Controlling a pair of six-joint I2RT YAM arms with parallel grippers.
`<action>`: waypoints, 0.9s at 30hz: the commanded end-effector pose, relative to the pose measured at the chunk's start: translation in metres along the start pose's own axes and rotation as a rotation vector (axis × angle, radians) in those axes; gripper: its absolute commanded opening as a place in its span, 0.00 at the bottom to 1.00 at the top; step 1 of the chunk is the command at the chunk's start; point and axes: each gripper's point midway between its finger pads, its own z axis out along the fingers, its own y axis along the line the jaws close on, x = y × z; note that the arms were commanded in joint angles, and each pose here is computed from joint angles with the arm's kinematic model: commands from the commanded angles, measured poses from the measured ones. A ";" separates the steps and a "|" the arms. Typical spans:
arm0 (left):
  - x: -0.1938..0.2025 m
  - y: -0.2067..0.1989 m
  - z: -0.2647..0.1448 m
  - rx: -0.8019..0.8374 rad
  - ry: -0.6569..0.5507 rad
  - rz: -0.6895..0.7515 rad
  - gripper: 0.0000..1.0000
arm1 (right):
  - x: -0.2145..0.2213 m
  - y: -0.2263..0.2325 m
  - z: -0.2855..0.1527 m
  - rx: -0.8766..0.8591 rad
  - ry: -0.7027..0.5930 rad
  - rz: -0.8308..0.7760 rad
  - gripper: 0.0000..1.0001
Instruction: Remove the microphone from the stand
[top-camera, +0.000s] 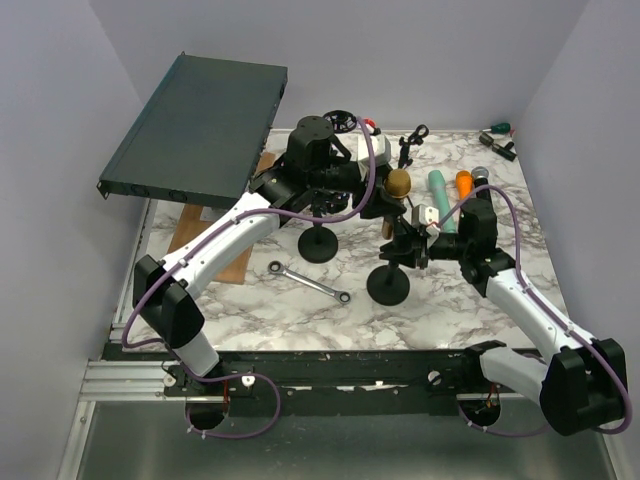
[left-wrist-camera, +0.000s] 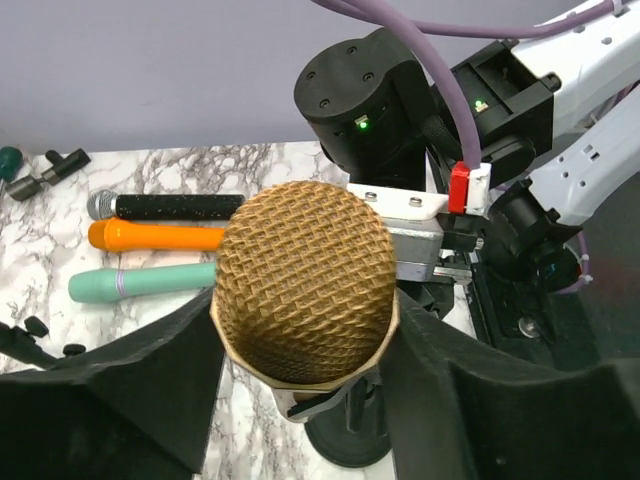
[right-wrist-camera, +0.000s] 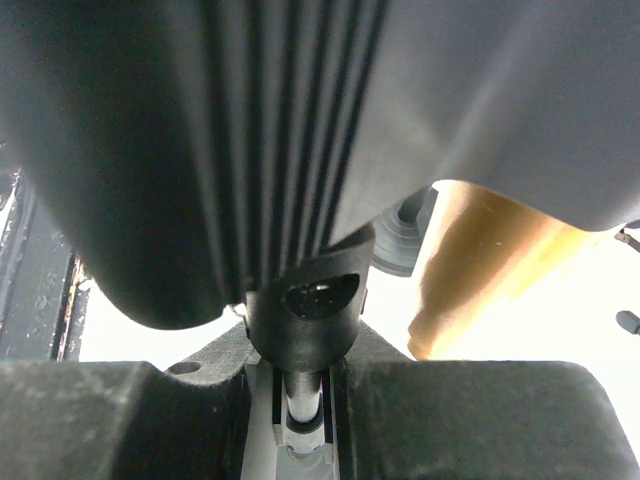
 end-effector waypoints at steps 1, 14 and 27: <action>-0.002 -0.007 0.005 0.054 -0.011 0.006 0.49 | 0.021 0.003 -0.002 0.022 0.066 0.070 0.04; -0.002 0.019 -0.003 -0.156 -0.002 -0.057 0.00 | -0.016 -0.030 -0.033 0.360 0.123 0.195 0.62; -0.002 0.017 -0.002 -0.336 0.058 -0.073 0.00 | -0.094 -0.045 -0.074 0.593 0.084 0.197 0.86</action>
